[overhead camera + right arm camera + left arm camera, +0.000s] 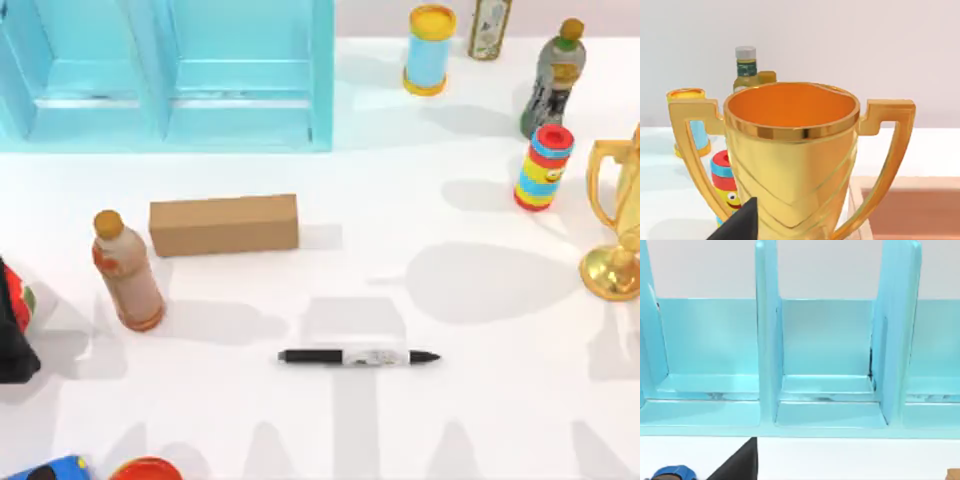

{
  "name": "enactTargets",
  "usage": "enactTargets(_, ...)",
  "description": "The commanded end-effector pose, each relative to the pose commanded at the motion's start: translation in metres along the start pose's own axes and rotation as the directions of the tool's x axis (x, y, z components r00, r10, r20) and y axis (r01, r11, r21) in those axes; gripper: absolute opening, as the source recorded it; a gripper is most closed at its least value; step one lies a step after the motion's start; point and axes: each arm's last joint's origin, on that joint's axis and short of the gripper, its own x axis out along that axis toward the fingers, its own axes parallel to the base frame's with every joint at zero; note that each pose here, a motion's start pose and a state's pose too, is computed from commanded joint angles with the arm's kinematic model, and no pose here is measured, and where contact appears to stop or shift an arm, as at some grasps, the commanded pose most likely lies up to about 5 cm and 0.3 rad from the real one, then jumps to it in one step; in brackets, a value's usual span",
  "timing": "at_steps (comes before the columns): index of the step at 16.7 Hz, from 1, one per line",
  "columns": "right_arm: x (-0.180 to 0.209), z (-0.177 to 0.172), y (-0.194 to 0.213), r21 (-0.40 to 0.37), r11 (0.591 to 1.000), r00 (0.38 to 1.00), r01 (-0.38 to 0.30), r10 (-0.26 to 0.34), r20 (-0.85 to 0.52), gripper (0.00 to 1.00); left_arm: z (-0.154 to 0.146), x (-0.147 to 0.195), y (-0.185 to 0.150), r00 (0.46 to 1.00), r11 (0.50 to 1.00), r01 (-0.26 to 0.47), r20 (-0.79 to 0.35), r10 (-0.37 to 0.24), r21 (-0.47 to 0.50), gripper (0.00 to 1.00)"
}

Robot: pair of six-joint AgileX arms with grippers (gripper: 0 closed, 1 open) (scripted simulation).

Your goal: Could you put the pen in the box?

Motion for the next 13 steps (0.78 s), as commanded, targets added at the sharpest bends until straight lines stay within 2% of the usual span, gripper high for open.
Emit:
enactTargets(4,0.0,0.006,0.002,-0.011,1.0,1.0,-0.009,0.009,-0.005,1.0,0.0,0.0,0.0,1.0,1.0,0.0,0.0,0.0,0.0,1.0)
enactTargets(7,0.0,0.03,0.01,-0.055,0.997,0.997,-0.055,0.052,-0.051,1.0,0.0,0.0,0.0,1.0,1.0,0.0,0.0,0.0,0.0,1.0)
enactTargets(10,0.009,0.064,0.023,-0.133,0.981,0.979,-0.143,0.12,-0.166,1.0,0.0,0.0,0.0,1.0,1.0,0.0,0.0,0.0,0.0,1.0)
enactTargets(13,0.033,0.094,0.048,-0.239,0.927,0.91,-0.289,0.188,-0.369,1.0,0.0,0.0,0.0,1.0,1.0,0.0,0.0,0.0,0.0,1.0)
